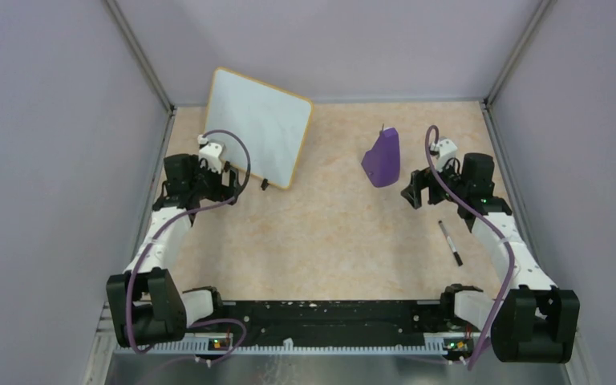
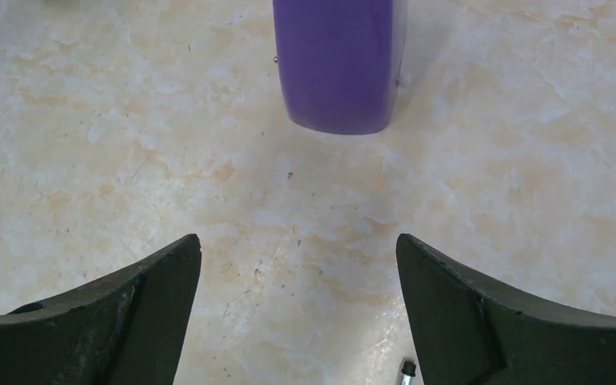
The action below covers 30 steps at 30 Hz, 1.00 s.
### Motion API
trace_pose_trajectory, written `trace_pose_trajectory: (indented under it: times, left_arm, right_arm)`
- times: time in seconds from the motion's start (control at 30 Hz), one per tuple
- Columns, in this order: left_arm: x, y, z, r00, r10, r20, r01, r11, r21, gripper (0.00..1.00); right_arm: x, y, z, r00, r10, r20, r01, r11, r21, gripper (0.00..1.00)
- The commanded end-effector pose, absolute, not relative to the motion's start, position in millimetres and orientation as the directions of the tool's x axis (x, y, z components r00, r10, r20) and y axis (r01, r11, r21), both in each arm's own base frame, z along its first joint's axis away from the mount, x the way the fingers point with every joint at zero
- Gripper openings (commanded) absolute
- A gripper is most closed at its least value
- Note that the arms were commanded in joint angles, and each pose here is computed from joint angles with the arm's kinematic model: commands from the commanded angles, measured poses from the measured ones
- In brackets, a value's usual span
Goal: Write a sentence on the whiteboard
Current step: Adjust the whiteboard at the corner of the board.
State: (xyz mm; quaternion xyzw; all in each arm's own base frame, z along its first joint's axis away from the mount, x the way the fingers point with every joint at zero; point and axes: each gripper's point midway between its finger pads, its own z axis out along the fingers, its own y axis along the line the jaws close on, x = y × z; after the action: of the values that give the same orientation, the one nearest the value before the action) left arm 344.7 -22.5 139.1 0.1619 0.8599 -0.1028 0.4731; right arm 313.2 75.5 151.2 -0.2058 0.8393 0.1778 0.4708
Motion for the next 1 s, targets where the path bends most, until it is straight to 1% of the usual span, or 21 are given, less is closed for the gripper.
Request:
trace_pose_trajectory:
  times: [0.0, 0.1, 0.3, 0.57, 0.77, 0.97]
  left_arm:
    - [350.9, -29.8, 141.7, -0.450, 0.237, -0.861, 0.423, 0.906, 0.029, 0.99]
    - [351.7, -41.7, 130.7, -0.450, 0.280, -0.848, 0.484, 0.875, 0.032, 0.99]
    - [363.5, -59.8, 100.7, -0.492, 0.335, -0.804, 0.525, 0.850, 0.032, 0.99]
    - [378.8, -89.7, 76.2, -0.477, 0.368, -0.798, 0.597, 0.802, 0.013, 0.99]
    - [398.5, -105.3, 69.4, -0.415, 0.404, -0.815, 0.634, 0.771, 0.059, 0.99]
    - [415.9, -108.5, 56.8, -0.434, 0.431, -0.791, 0.641, 0.765, 0.066, 0.99]
  right_arm:
    - [318.0, 81.2, 167.3, -0.407, -0.195, -0.892, -0.548, 0.834, 0.067, 0.88]
    - [317.3, 82.2, 166.8, -0.406, -0.195, -0.893, -0.553, 0.830, 0.070, 0.88]
    - [314.1, 84.8, 163.6, -0.415, -0.200, -0.888, -0.568, 0.819, 0.081, 0.88]
    - [313.9, 85.6, 160.2, -0.427, -0.205, -0.881, -0.574, 0.814, 0.089, 0.88]
    - [313.9, 85.9, 159.1, -0.432, -0.205, -0.878, -0.575, 0.813, 0.093, 0.88]
    - [313.5, 85.7, 160.3, -0.428, -0.209, -0.879, -0.577, 0.812, 0.088, 0.88]
